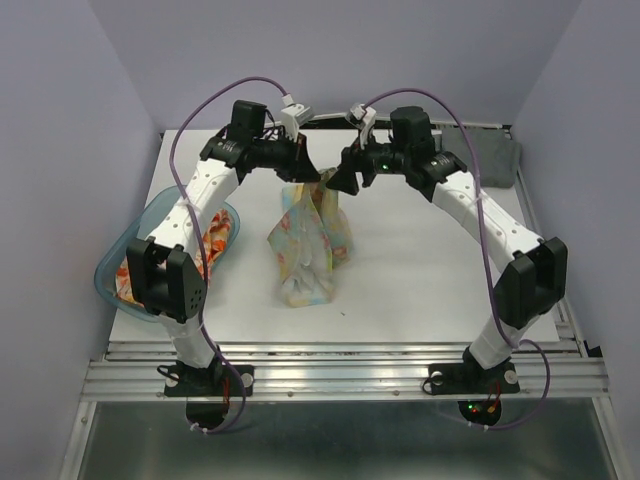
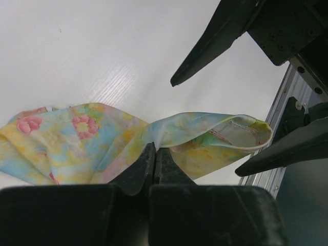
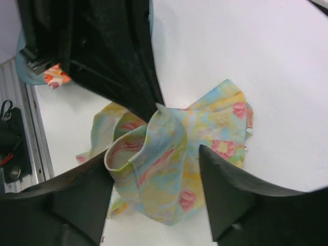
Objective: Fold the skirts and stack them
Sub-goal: Flatten the skirt out
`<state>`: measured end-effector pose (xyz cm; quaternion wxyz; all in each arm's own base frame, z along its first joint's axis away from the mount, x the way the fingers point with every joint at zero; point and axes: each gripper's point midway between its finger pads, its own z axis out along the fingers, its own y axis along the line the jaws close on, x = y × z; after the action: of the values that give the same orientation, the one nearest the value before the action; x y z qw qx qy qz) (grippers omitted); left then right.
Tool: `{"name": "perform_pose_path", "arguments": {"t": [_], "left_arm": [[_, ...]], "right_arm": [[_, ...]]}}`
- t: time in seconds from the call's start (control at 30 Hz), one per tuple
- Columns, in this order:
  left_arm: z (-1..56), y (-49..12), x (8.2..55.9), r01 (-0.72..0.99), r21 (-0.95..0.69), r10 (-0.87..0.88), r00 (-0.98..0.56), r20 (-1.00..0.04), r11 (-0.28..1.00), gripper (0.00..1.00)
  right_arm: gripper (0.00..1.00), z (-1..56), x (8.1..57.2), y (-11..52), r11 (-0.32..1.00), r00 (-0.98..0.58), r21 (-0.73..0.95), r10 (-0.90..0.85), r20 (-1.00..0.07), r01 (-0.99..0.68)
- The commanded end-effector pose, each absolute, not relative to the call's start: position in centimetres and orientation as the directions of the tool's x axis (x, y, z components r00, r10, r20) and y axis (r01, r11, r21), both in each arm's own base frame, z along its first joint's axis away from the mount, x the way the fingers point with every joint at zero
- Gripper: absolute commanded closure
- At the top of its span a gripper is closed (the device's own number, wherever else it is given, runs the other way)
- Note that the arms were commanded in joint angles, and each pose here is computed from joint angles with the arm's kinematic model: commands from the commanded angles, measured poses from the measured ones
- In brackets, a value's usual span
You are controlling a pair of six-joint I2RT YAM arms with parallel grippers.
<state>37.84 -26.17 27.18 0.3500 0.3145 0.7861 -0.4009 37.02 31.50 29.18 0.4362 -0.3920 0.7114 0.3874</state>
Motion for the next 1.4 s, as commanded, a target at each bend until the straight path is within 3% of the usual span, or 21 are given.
{"name": "perform_pose_path", "arguments": {"t": [0.0,0.13,0.17,0.47,0.6,0.77,1.0,1.23,1.37], "left_arm": [[29.7,-26.7,37.2,0.821,-0.374,0.209,-0.495,-0.844,0.432,1.00],[30.0,-26.8,36.9,0.837,-0.360,0.213,-0.473,-0.855,0.412,1.00],[30.2,-26.7,36.8,0.841,-0.352,0.212,-0.464,-0.860,0.411,1.00],[26.4,-23.6,39.9,0.758,-0.282,0.271,-0.513,-0.814,0.588,0.90],[23.3,-22.7,40.7,0.702,-0.281,0.278,-0.568,-0.774,0.654,0.63],[21.0,-22.5,41.5,0.666,-0.222,0.282,-0.560,-0.779,0.712,0.52],[18.4,-22.8,38.1,0.745,-0.182,0.334,-0.485,-0.808,0.641,0.37],[14.6,-24.6,36.2,0.801,-0.080,0.452,-0.414,-0.790,0.593,0.35],[13.1,-28.0,36.0,0.860,0.092,0.557,-0.240,-0.795,0.502,0.33]], "right_arm": [[0.40,31.5,41.1,31.8,0.515,-0.235,0.125,-0.153,-0.960,-0.848],[0.80,31.2,42.9,31.2,0.571,-0.201,0.066,-0.176,-0.964,-0.818],[0.99,31.3,43.2,31.0,0.584,-0.195,0.055,-0.180,-0.964,-0.810],[0.99,38.8,49.2,24.5,0.755,-0.091,0.007,-0.070,-0.993,-0.656],[0.99,42.2,49.0,24.1,0.738,-0.044,0.018,-0.016,-0.999,-0.674],[0.99,44.5,47.3,25.3,0.675,-0.059,0.096,0.077,-0.995,-0.731],[0.99,43.8,48.1,23.9,0.742,-0.030,0.041,0.029,-0.999,-0.669],[0.99,38.4,48.9,20.2,0.854,-0.068,-0.052,-0.102,-0.992,-0.517],[0.99,35.6,49.6,17.3,0.900,-0.114,-0.080,-0.142,-0.983,-0.427]]}}
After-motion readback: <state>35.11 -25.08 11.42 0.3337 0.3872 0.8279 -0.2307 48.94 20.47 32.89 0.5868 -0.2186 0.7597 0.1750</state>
